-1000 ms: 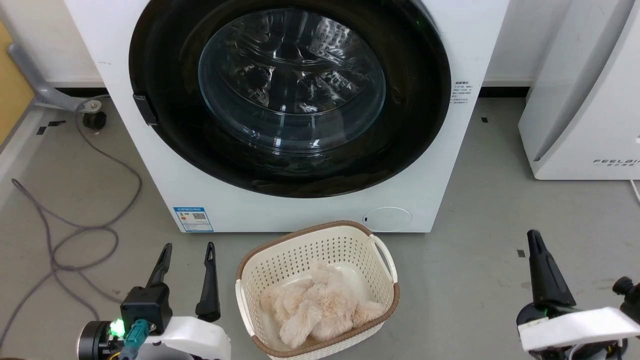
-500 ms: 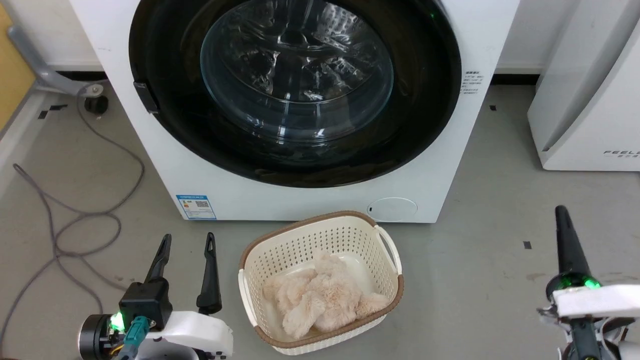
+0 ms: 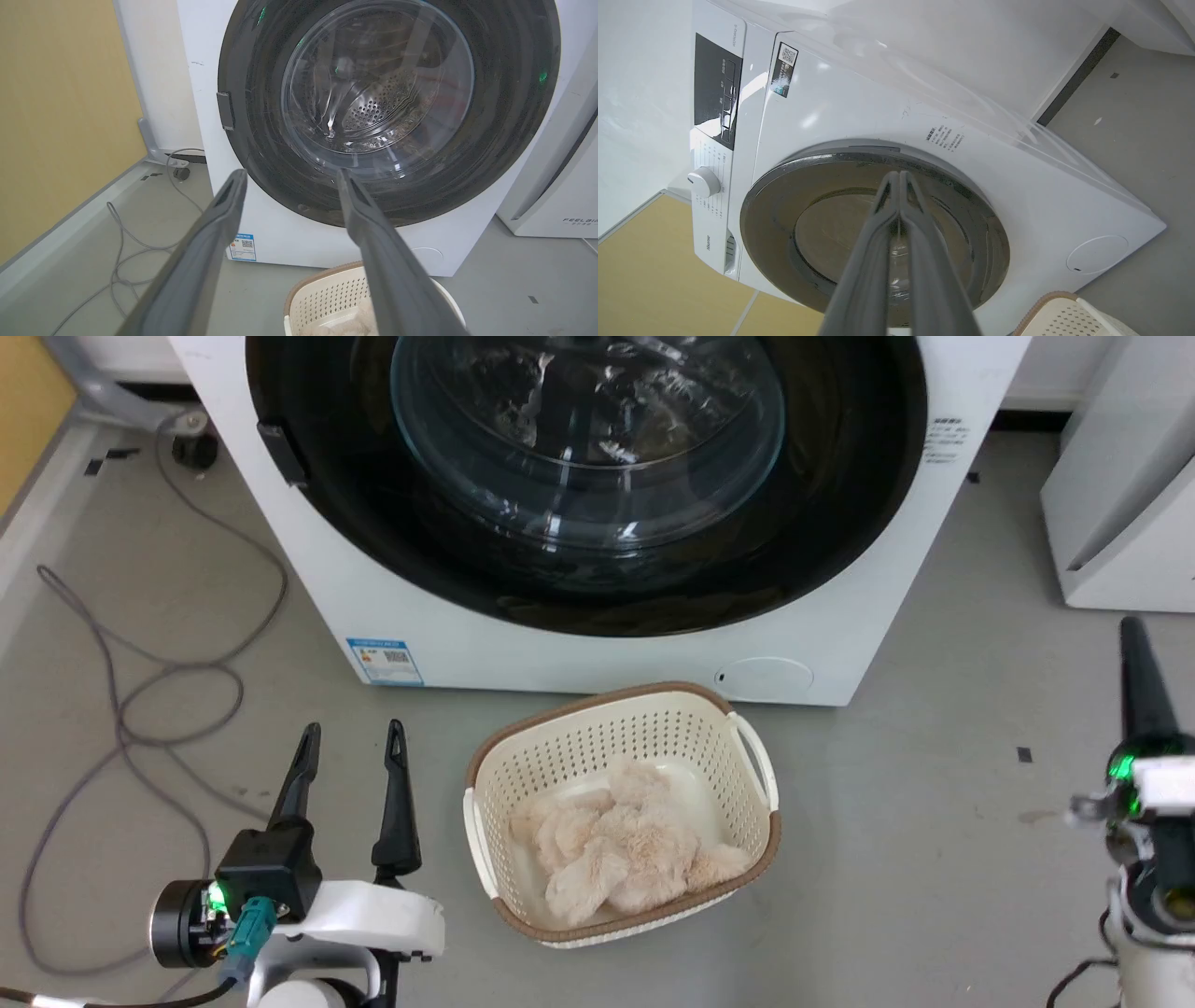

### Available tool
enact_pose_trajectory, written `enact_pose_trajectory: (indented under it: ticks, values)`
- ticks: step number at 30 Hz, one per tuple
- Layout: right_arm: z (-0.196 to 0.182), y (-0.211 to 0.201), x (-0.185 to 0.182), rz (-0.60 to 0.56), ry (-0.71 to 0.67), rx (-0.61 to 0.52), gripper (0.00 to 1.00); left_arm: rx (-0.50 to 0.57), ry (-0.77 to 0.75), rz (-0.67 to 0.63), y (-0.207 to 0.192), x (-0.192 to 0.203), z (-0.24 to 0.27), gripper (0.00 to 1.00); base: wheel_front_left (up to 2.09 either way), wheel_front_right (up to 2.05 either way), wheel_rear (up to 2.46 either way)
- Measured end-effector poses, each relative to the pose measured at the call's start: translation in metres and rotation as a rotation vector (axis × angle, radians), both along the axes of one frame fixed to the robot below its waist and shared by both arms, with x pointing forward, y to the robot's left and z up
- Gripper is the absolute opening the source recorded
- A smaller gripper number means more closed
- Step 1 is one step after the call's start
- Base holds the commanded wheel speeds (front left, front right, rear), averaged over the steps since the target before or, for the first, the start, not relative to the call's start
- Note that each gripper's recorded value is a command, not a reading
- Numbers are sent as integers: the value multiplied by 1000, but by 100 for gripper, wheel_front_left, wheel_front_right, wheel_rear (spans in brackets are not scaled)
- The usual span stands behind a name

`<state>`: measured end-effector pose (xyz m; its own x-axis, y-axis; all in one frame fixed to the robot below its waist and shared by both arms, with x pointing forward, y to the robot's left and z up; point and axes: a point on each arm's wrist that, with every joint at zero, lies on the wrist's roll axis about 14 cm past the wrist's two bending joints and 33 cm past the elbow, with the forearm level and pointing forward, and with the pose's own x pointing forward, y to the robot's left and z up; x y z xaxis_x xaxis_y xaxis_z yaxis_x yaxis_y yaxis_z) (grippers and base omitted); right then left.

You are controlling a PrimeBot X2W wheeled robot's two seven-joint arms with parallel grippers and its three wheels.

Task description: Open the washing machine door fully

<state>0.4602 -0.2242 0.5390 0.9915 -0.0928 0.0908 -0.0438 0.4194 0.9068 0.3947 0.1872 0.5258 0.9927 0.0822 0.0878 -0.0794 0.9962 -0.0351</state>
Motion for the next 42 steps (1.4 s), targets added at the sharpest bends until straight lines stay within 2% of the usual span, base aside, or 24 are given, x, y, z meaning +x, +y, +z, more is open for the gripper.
enact_pose_trajectory:
  ticks: [22, 33, 42]
  values:
    - [14, -14, 118, 32, -35, 204, 0, 6, 0, 55, 13, 28, -14, 100, 0, 0, 0]
    - [7, 15, 177, 156, 16, 204, 0, 29, -3, 87, 22, 43, -22, 100, 0, 0, 0]
    - [-3, 56, 213, 326, 60, 257, 0, 37, 1, 106, 26, 54, -32, 100, 0, 0, 0]
